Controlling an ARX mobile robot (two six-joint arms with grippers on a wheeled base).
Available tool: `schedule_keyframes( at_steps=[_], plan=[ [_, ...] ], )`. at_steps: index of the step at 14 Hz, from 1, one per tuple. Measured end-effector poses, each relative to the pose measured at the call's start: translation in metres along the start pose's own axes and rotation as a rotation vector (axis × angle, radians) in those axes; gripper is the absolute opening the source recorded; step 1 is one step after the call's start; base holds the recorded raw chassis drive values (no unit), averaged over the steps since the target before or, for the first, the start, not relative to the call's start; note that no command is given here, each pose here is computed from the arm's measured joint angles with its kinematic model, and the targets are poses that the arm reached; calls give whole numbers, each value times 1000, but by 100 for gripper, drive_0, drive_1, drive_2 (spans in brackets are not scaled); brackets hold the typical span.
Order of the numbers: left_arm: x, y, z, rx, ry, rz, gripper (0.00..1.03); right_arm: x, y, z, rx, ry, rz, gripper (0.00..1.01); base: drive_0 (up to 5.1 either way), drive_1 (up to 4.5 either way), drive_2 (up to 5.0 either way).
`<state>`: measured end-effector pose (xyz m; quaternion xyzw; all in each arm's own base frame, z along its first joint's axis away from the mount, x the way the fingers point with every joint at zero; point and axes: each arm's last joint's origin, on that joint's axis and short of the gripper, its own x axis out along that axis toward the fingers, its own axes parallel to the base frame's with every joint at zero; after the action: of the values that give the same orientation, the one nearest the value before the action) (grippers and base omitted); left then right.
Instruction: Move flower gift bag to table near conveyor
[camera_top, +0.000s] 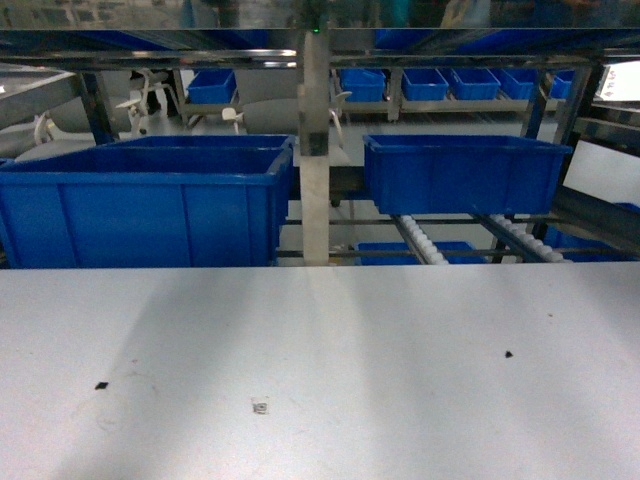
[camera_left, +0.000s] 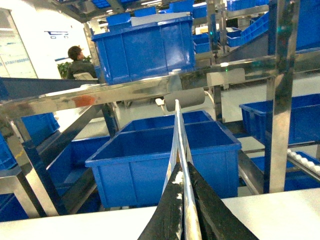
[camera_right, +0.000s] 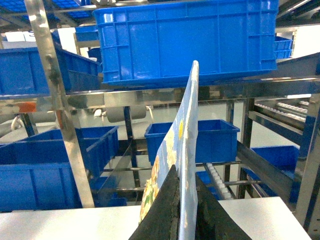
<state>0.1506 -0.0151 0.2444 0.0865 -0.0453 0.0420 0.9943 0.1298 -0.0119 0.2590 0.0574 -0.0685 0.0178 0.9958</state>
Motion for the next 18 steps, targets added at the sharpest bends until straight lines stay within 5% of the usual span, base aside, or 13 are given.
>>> schedule_keyframes(
  at_steps=[11, 15, 18],
  plan=[
    [0, 0, 0, 1, 3, 1, 2, 2, -1, 0, -5, -22, 5, 3, 0, 77, -77],
    [0, 0, 0, 0, 2, 1, 2, 39, -13, -35, -33, 57, 44, 3, 0, 0, 0],
    [0, 0, 0, 0, 2, 1, 2, 81, -12, -82, -29, 185, 112, 3, 0, 0, 0]
  ],
)
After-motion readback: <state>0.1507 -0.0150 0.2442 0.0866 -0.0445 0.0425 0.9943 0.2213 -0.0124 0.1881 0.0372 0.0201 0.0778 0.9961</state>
